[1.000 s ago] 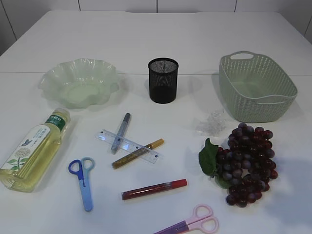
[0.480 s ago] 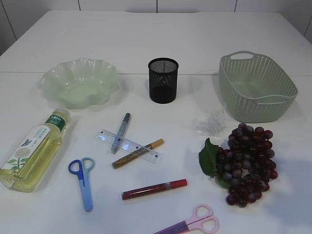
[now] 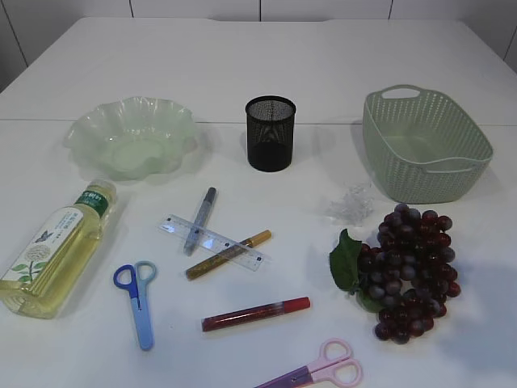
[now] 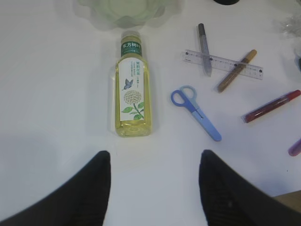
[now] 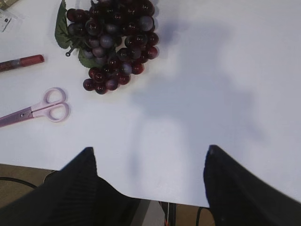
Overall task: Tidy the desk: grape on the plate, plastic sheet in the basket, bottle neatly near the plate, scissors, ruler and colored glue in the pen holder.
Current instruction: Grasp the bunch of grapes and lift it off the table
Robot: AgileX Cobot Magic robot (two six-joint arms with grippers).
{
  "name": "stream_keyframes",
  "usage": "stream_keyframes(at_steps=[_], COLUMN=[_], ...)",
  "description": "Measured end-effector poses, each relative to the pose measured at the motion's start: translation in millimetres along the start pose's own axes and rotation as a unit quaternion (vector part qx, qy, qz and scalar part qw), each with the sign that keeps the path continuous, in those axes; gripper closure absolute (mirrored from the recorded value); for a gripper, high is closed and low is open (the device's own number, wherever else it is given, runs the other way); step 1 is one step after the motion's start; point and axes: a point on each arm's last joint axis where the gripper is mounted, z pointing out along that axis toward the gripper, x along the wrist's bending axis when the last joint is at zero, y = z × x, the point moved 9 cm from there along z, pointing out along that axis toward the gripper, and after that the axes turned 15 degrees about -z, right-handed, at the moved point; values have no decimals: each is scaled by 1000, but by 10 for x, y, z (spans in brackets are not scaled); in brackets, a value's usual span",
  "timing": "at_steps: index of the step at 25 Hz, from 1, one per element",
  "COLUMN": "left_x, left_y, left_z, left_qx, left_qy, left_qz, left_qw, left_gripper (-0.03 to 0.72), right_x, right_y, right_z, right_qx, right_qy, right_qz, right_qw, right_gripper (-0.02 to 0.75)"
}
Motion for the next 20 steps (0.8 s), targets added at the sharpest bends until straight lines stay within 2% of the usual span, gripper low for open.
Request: stream_keyframes(at_steps=[12,16,20], left_x=[-2,-1,-10], left_y=[-7,-7,3], left_z=[0,-20,-130], left_qx=[2,-2,-31], left_qy=[-1,-1,-8], left_qz=[-1,0,3], left_qw=[1000,1000,999], left_gripper=[254,253,254], right_x=[2,22,66], right_y=[-1,2,-48], right_z=[-12,-157,-367], right_qx=[-3,-45,-97], right_qy=[-1,-15,-32], right_qz=[-1,-11,-20], right_qw=[1000,999,995], right_gripper=[190,190,190])
